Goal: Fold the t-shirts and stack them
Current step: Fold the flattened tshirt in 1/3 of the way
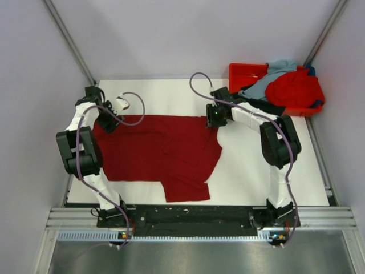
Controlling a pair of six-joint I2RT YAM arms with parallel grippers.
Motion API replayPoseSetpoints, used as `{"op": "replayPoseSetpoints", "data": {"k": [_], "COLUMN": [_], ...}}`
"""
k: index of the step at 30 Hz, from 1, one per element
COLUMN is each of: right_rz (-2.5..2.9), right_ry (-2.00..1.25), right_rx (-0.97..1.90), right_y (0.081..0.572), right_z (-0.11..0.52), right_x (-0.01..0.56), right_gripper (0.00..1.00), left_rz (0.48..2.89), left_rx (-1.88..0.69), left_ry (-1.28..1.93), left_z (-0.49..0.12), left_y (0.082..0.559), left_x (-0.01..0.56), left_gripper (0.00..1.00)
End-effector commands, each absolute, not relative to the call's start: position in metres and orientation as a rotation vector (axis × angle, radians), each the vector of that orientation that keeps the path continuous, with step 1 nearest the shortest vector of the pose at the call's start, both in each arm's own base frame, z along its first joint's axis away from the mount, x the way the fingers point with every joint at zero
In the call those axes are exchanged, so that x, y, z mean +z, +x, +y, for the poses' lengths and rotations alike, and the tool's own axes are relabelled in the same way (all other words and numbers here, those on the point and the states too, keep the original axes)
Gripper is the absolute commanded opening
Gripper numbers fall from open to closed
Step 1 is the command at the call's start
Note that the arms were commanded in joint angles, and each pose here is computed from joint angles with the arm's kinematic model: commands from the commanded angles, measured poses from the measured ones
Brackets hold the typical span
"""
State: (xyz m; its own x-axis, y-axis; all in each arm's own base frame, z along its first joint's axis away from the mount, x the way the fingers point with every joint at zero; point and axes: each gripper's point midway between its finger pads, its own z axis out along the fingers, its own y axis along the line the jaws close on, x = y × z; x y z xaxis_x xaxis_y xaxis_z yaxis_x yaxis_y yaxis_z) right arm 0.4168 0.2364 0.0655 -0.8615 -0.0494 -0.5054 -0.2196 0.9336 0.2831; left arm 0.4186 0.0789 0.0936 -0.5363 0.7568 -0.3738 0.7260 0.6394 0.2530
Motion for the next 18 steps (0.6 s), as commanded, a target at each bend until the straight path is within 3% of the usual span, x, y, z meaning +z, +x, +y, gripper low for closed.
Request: {"op": "replayPoseSetpoints", "data": {"k": [1, 5, 10, 15, 18], "right_rz": [2.579, 2.589, 2.613, 2.602, 2.591], "right_ry": [-0.167, -0.164, -0.088, -0.086, -0.098], "right_rx": [0.349, 0.304, 0.279, 0.289, 0.284], "right_y": [0.443, 0.453, 0.462, 0.474, 0.482], "right_z": [0.227, 0.224, 0.212, 0.211, 0.212], "right_x": [0.047, 0.033, 0.019, 0.019, 0.018], "right_gripper": [0.41, 0.38, 0.07, 0.01, 0.0], "left_rz": [2.429, 2.453, 2.486, 2.507, 2.551], "left_rx": [0.362, 0.444, 0.406, 0.256, 0.251], "left_ry": [1.07, 0.943, 0.921, 0.974, 0.987], "left_z": [0.143, 0.183, 0.186, 0.17, 0.176], "left_y": [0.434, 0.447, 0.449, 0.434, 0.425], "left_x": [0.094, 0.084, 0.054, 0.036, 0.026], "left_gripper": [0.73, 0.73, 0.6, 0.52, 0.4]}}
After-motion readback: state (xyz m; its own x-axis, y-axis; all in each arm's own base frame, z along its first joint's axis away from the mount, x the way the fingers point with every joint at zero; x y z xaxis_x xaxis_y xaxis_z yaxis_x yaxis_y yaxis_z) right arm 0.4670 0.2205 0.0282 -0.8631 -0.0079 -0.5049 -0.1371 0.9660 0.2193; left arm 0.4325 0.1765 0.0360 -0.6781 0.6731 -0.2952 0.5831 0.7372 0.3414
